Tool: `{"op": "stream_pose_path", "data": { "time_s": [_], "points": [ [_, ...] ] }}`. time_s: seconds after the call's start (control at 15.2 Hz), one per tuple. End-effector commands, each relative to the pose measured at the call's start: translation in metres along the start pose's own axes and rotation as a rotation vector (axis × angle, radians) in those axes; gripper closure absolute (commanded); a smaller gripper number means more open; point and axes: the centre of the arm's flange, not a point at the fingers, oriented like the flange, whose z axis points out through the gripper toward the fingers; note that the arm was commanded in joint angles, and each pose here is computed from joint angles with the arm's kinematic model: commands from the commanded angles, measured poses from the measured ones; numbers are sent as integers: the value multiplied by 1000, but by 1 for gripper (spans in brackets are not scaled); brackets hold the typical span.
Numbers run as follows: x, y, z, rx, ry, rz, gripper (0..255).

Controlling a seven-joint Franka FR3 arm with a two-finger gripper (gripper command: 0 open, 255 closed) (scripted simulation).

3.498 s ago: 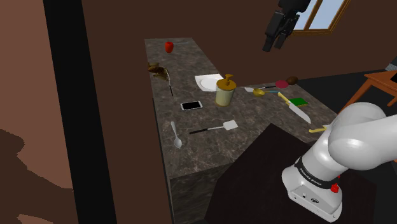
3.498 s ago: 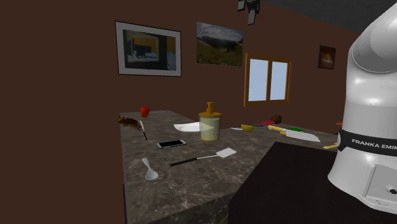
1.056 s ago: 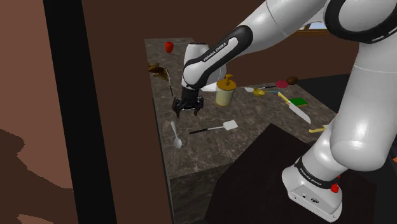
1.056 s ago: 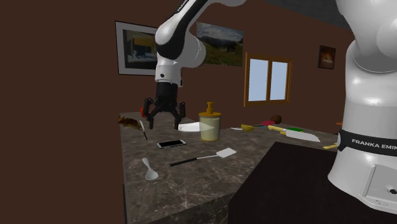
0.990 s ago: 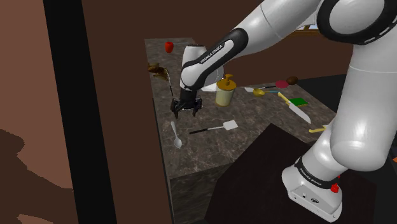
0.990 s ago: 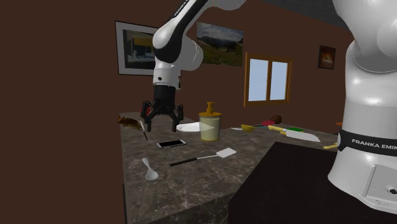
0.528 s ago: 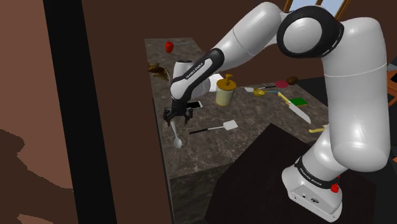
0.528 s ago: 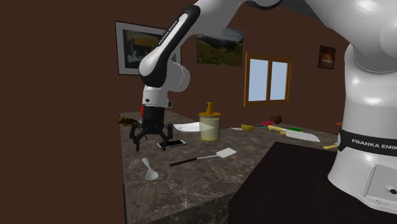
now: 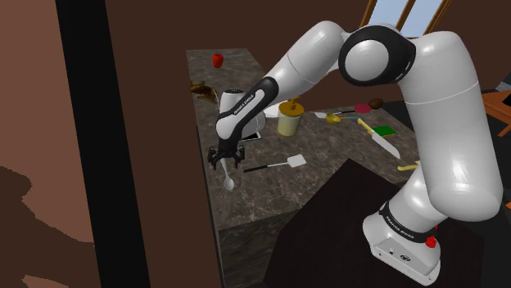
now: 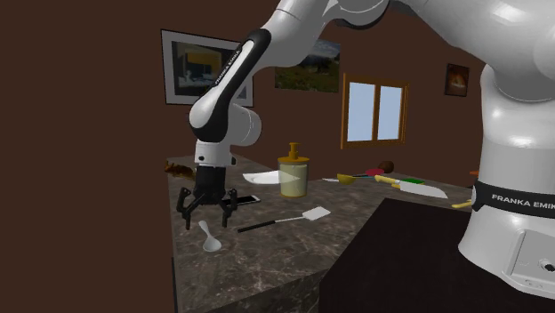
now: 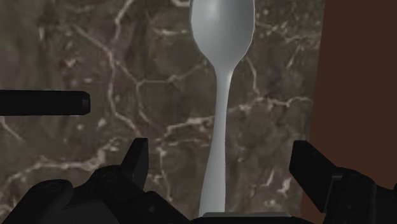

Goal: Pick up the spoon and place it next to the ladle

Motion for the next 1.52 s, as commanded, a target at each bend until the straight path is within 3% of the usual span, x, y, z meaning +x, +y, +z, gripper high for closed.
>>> {"op": "stream_pose_path", "data": {
  "time_s": [0.0,0.4,0.46,1.06,1.45],
  "points": [
    [0,0,3,0,1,0,0],
    [0,0,3,0,1,0,0],
    [0,0,3,0,1,0,255],
    [0,0,3,0,1,0,255],
    [-5,-4,-28,0,1,0,255]
  ]
}}
